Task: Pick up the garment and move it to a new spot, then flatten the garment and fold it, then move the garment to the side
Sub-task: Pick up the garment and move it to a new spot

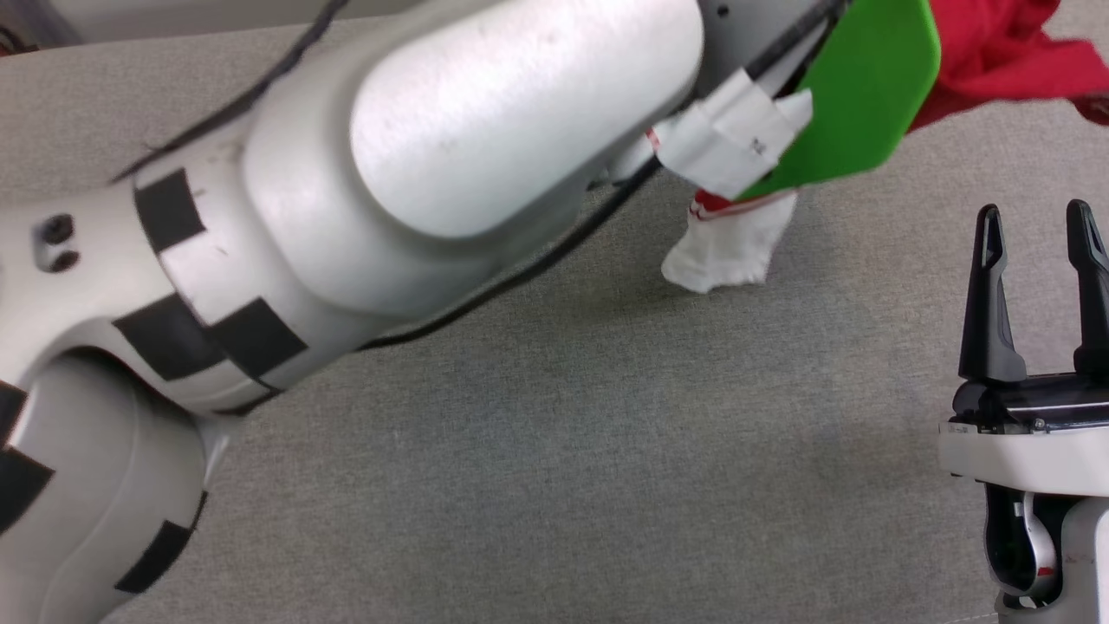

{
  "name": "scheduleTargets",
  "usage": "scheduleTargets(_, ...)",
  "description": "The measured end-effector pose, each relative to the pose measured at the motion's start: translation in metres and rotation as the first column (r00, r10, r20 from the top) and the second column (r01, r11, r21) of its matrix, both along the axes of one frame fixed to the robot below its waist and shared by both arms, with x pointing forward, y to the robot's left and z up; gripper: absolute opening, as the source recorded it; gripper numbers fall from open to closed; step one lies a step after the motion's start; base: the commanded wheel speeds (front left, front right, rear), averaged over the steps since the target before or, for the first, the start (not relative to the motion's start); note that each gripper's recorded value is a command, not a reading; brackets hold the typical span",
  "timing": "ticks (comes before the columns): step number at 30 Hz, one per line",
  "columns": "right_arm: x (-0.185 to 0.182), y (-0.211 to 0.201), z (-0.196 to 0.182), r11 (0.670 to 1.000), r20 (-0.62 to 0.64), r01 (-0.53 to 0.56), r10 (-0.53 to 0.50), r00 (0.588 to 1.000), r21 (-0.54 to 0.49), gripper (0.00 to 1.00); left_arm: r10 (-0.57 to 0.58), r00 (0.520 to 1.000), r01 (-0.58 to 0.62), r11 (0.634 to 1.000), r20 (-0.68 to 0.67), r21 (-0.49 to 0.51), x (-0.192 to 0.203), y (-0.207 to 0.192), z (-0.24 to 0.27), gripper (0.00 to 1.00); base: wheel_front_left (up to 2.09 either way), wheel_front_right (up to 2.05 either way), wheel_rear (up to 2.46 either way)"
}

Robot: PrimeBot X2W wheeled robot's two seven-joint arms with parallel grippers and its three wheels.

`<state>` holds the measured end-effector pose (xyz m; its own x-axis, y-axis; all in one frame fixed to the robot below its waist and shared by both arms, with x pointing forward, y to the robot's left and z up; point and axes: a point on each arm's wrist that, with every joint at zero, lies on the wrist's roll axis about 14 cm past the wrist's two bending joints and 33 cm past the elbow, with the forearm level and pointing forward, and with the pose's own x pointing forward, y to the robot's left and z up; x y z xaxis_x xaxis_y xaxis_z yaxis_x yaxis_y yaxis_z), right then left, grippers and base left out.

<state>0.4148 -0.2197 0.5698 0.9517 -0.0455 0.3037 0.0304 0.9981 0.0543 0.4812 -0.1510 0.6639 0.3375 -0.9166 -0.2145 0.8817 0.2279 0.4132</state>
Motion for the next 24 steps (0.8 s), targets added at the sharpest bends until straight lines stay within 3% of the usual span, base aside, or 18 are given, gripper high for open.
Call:
scheduleTargets(7, 0.011, -0.001, -0.008, 1.0, -0.016, 0.001, -0.001, 1.0, -0.004, 1.0, 0.083, 0.974, -0.05, 0.986, -0.212, 0.159, 0.0, 0.023, -0.123, 0.0, 0.0, 0.0, 0.0)
scheduleTargets(13, 0.02, 0.009, -0.015, 1.0, -0.027, -0.029, 0.029, 0.999, 0.006, 1.0, 0.284, 0.906, -0.18, 0.929, -0.313, 0.323, 0.009, 0.1, -0.214, 0.0, 0.0, 0.0, 0.0)
scheduleTargets(20, 0.022, 0.014, -0.015, 0.999, -0.024, -0.043, 0.043, 0.999, 0.007, 1.0, 0.467, 0.807, -0.291, 0.847, -0.361, 0.445, 0.002, 0.185, -0.27, 0.0, 0.0, 0.0, 0.0)
scheduleTargets(24, 0.022, 0.018, -0.015, 0.999, -0.024, -0.052, 0.052, 0.998, 0.005, 1.0, 0.491, 0.782, -0.313, 0.843, -0.385, 0.437, -0.009, 0.197, -0.277, 0.0, 0.0, 0.0, 0.0)
